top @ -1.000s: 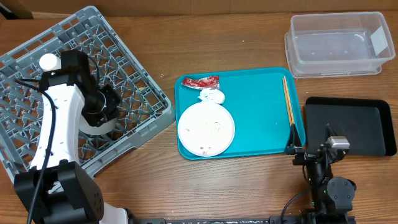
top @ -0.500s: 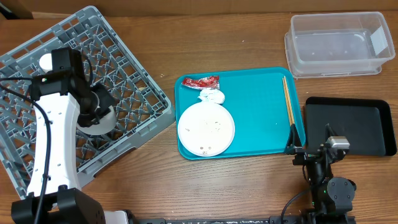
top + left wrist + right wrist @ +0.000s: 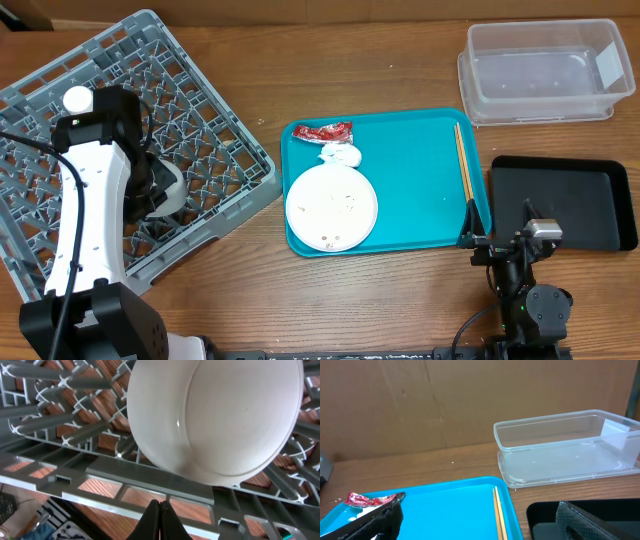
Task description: Sort waste into correct bins and load items into the dishwasher
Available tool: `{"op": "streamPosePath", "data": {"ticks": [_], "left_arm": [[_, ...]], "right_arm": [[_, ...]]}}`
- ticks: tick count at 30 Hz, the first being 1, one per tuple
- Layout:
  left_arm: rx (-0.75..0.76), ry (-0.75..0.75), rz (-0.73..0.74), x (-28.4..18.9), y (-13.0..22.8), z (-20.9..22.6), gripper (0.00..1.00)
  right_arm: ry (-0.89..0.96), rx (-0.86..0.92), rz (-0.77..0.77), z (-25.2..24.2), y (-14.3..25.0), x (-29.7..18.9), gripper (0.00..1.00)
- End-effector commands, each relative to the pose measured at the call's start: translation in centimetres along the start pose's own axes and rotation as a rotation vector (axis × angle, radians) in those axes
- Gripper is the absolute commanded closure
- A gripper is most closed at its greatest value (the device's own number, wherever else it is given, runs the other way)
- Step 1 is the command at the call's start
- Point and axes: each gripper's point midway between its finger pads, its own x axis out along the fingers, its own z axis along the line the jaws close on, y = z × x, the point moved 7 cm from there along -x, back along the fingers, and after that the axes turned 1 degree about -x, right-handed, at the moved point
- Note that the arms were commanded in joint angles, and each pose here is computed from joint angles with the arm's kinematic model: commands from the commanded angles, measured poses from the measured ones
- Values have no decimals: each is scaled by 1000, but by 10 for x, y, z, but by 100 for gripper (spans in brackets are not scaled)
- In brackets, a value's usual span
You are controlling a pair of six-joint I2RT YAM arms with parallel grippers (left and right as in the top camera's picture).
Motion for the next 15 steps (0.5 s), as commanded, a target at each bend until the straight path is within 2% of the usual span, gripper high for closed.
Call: {"op": "streamPosePath", "data": {"ticks": [1,6,15], "left_arm": [[-17,13,-6,-3,-1,-3,96],[-22,26,-29,3,-9,-10,96],[-8,-26,34,32,-15,-21,96]], "right_arm": [[1,4,-5,-1,2,0,0],[1,4,-5,-1,2,0,0],[1,4,-5,-1,2,0,0]]}}
